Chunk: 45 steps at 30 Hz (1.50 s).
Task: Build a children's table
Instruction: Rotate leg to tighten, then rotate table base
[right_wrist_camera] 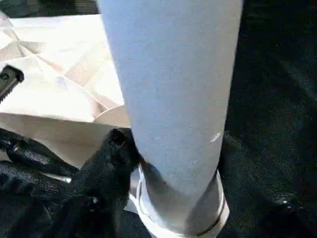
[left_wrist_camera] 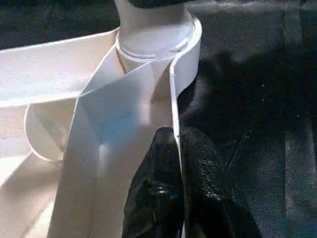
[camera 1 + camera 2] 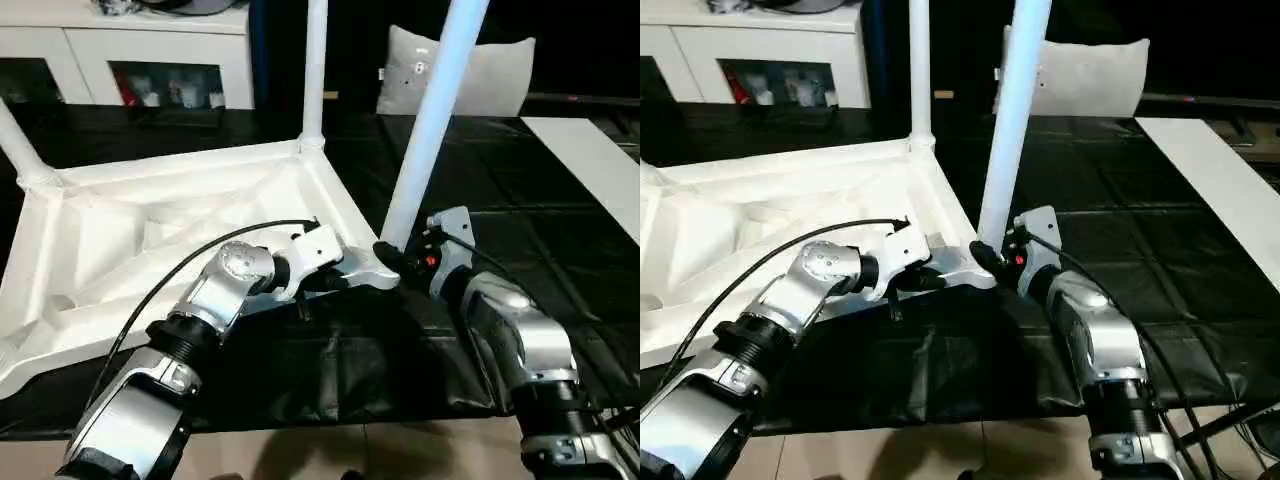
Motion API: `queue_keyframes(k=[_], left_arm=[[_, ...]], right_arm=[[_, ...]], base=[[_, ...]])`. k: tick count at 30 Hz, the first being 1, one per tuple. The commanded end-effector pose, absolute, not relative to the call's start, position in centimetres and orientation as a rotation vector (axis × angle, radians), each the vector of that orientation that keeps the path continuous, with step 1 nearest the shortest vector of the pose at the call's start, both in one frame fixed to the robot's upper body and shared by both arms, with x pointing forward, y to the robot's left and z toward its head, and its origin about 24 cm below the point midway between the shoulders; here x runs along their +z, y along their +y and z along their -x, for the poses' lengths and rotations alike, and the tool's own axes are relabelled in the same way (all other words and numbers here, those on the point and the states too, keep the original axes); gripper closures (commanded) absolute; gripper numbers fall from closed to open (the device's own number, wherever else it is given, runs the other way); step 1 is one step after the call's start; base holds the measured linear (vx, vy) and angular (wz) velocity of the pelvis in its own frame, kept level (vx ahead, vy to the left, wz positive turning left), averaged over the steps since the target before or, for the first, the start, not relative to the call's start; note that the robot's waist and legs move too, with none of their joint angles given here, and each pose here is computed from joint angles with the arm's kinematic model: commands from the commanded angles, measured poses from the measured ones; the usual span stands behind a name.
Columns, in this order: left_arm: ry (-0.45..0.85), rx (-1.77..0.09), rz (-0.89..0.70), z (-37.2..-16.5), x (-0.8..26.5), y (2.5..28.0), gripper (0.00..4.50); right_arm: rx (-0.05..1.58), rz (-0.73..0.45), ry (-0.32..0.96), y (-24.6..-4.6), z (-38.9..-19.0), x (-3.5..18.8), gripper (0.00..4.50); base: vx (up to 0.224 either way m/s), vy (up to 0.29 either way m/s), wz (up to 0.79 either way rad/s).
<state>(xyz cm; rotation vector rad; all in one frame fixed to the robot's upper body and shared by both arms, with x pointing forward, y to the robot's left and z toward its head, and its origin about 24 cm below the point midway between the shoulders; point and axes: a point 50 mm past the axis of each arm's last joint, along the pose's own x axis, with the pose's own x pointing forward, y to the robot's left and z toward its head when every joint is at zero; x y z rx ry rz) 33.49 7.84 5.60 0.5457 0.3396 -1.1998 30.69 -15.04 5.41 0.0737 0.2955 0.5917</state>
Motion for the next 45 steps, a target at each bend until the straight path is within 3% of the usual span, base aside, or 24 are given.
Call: queue_keyframes(k=[1,3,5,8,9,19,22,23,27,31,32,35,38,40,45], left_arm=[[0.184,-1.194,-0.515,-34.0,7.8,7.0,4.5],[0.18,-1.191,-0.503,-33.9,7.8,7.2,4.5],[0.176,-1.2,-0.485,-33.7,7.6,7.5,4.07],[0.156,-1.189,-0.441,-33.5,7.7,7.8,3.89],[0.145,-1.175,-0.426,-33.4,7.8,8.0,3.59],[0.137,-1.028,-0.28,-32.3,8.7,11.2,2.97],[0.158,-1.008,-0.286,-31.5,9.0,13.0,2.72],[0.207,-0.992,-0.262,-30.1,9.6,15.2,2.61],[0.29,-0.986,-0.225,-27.5,10.5,17.7,2.26],[0.467,-1.014,-0.282,-24.8,9.3,19.8,2.06],[0.472,-1.014,-0.282,-24.7,9.3,19.9,1.83],[0.526,-1.011,-0.286,-24.0,9.1,20.3,1.72],[0.548,-0.994,-0.284,-23.7,9.2,20.3,1.47],[0.62,-0.996,-0.278,-22.9,8.7,20.4,1.35],[0.697,-0.981,-0.311,-22.3,7.5,20.7,0.86]], right_arm=[[0.633,-0.079,0.321,-15.2,-29.6,5.0,1.43],[0.652,-0.052,0.312,-15.7,-29.0,5.2,1.19],[0.697,-0.014,0.291,-16.4,-28.1,5.5,1.0],[0.752,-0.013,0.253,-16.7,-27.5,6.3,0.82],[0.783,-0.011,0.238,-16.7,-27.1,6.7,0.6],[0.954,0.015,0.23,-14.3,-26.3,7.7,0.01],[0.96,0.014,0.219,-13.3,-26.9,7.7,0.0],[0.946,0.013,0.212,-12.1,-27.6,7.7,0.0],[0.921,0.03,0.218,-10.2,-28.6,7.3,0.0],[0.876,0.04,0.237,-8.1,-30.4,6.9,0.0],[0.874,0.041,0.239,-8.0,-30.5,6.9,0.0],[0.83,0.021,0.257,-7.1,-31.7,6.7,0.0],[0.788,0.013,0.257,-6.8,-32.3,6.6,0.0],[0.678,0.006,0.251,-6.9,-33.3,6.3,0.0],[0.42,-0.02,0.258,-9.4,-34.9,5.7,0.0]], base=[[0.0,0.0,0.0],[0.0,0.0,0.0],[0.0,0.0,0.0],[0.0,0.0,0.0],[0.0,0.0,0.0],[0.0,0.0,0.0],[0.0,0.0,0.0],[0.0,0.0,0.0],[0.0,0.0,0.0],[0.0,0.0,0.0],[0.0,0.0,0.0],[0.0,0.0,0.0],[0.0,0.0,0.0],[0.0,0.0,0.0],[0.0,0.0,0.0]])
